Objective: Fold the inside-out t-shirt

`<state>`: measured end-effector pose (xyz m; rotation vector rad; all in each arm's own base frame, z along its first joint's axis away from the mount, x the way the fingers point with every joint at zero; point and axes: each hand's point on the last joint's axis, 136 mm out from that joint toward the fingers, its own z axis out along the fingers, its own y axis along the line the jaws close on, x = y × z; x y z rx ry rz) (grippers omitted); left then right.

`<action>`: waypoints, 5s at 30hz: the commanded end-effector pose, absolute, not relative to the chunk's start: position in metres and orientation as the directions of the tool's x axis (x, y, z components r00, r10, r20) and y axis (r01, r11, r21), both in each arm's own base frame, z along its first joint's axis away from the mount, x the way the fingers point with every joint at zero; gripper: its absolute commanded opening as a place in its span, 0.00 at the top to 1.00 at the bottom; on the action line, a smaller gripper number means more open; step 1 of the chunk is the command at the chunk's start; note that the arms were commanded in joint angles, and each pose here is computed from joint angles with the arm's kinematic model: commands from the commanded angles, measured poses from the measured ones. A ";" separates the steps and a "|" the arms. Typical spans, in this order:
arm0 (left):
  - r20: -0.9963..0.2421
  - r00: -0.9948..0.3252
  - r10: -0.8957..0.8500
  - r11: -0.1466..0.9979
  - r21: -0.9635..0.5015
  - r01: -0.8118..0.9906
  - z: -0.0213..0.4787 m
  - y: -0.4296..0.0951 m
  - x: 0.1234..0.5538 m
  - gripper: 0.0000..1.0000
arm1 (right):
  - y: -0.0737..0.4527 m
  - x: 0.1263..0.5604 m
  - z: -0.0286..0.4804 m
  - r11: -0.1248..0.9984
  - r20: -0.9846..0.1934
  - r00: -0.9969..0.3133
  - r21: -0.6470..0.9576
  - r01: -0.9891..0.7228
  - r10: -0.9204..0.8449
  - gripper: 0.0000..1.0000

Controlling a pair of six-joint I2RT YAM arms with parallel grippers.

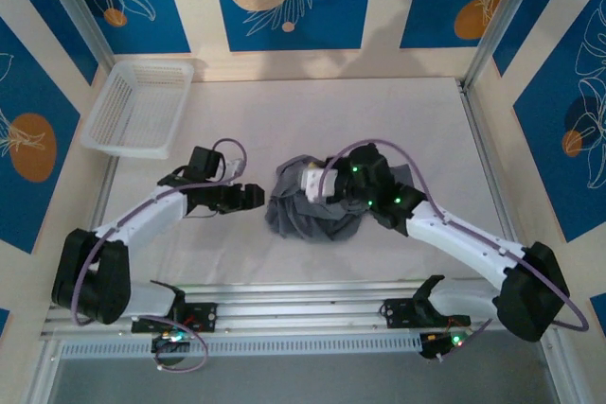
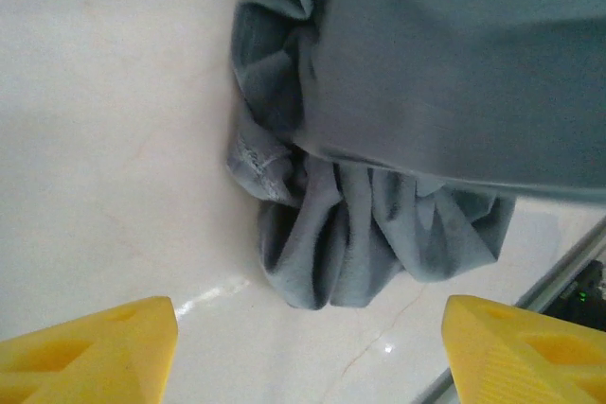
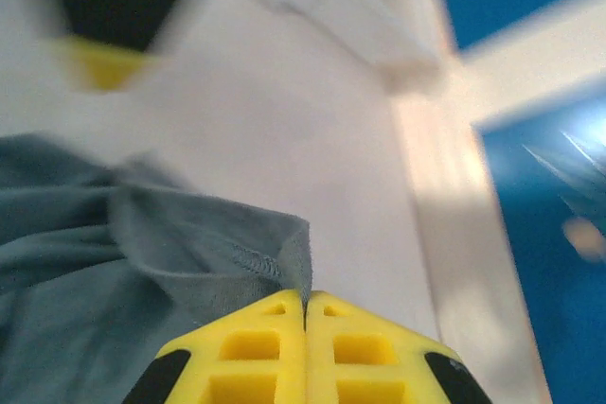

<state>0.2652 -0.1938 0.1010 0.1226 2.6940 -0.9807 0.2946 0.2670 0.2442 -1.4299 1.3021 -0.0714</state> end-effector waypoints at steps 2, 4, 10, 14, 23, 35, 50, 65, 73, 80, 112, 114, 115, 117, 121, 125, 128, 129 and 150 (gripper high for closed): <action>-0.206 -0.978 0.042 0.712 -0.680 0.174 0.093 -0.222 0.262 0.26 | 0.195 0.346 0.373 0.858 -0.905 0.107 -0.424 -0.291 -0.411 1.00; -0.190 -0.979 0.072 0.725 -0.664 0.183 0.085 -0.230 0.265 0.26 | 0.168 0.349 0.409 0.960 -0.978 0.046 -0.210 -0.187 -0.205 1.00; -0.154 -0.987 0.052 0.784 -0.606 0.136 0.055 -0.241 0.293 0.32 | 0.149 0.333 0.483 0.978 -0.989 0.065 0.124 -0.167 0.136 1.00; -0.159 -0.986 0.047 0.726 -0.673 0.143 0.063 -0.262 0.308 1.00 | 0.159 0.324 0.529 0.947 -0.973 0.088 0.186 -0.263 0.216 1.00; -0.574 -0.794 -0.199 0.737 -0.622 0.264 0.287 -0.173 0.384 1.00 | 0.148 0.305 0.657 0.905 -0.899 0.290 0.213 -0.368 0.329 1.00; -0.823 -0.542 -0.170 0.813 -0.428 0.395 0.420 -0.135 0.347 1.00 | 0.085 0.322 0.667 0.898 -0.880 0.229 0.360 -0.251 0.417 1.00; -0.616 -0.781 -0.100 0.795 -0.522 0.309 0.266 -0.179 0.378 1.00 | 0.109 0.381 0.394 0.878 -0.683 -0.585 0.466 0.111 0.437 1.00; -0.469 -0.877 0.102 0.926 -0.276 0.256 0.178 -0.158 0.340 0.46 | 0.044 0.350 0.333 0.871 -0.590 -0.640 0.319 0.375 0.492 1.00; -0.380 -0.890 0.253 0.914 -0.208 0.348 0.122 -0.198 0.355 0.52 | 0.056 0.342 0.297 0.868 -0.512 -0.705 0.352 0.350 0.491 1.00; -0.409 -0.832 0.375 0.903 -0.042 0.428 0.087 -0.216 0.388 0.38 | 0.056 0.340 0.295 0.865 -0.506 -0.706 0.358 0.350 0.496 1.00; -0.622 -0.687 0.376 0.861 -0.039 0.507 0.206 -0.214 0.444 1.00 | 0.040 0.335 0.325 0.813 -0.504 -0.650 0.465 0.350 0.568 1.00; -0.683 -0.695 0.224 0.903 -0.122 0.411 0.263 -0.189 0.451 1.00 | 0.022 0.337 0.349 0.787 -0.532 -0.587 0.494 0.370 0.610 1.00; -0.707 -0.699 0.111 0.918 -0.197 0.345 0.295 -0.169 0.455 1.00 | 0.009 0.337 0.364 0.763 -0.545 -0.539 0.517 0.388 0.643 1.00; -0.707 -0.696 -0.122 0.887 -0.392 0.244 0.347 -0.134 0.455 1.00 | -0.019 0.336 0.395 0.705 -0.554 -0.436 0.578 0.410 0.709 1.00; -0.580 -0.703 -0.412 0.653 -0.726 0.216 0.408 -0.090 0.445 1.00 | -0.042 0.341 0.456 0.689 -0.614 -0.313 0.643 0.334 0.725 1.00; -0.678 -0.661 -0.322 0.652 -0.665 0.364 0.451 -0.088 0.415 1.00 | -0.040 0.347 0.512 0.723 -0.675 -0.262 0.661 0.202 0.690 1.00; -0.745 -0.594 -0.304 0.597 -0.635 0.490 0.493 -0.095 0.392 1.00 | -0.037 0.341 0.567 0.774 -0.755 -0.179 0.627 0.082 0.631 1.00; -0.770 -0.564 -0.298 0.574 -0.617 0.539 0.508 -0.099 0.385 1.00 | -0.035 0.338 0.585 0.790 -0.778 -0.147 0.612 0.039 0.610 1.00; -0.991 0.041 -0.126 0.744 -0.067 0.664 0.643 -0.094 0.293 1.00 | -0.036 0.242 0.746 0.874 -0.830 0.329 0.333 -0.354 0.450 1.00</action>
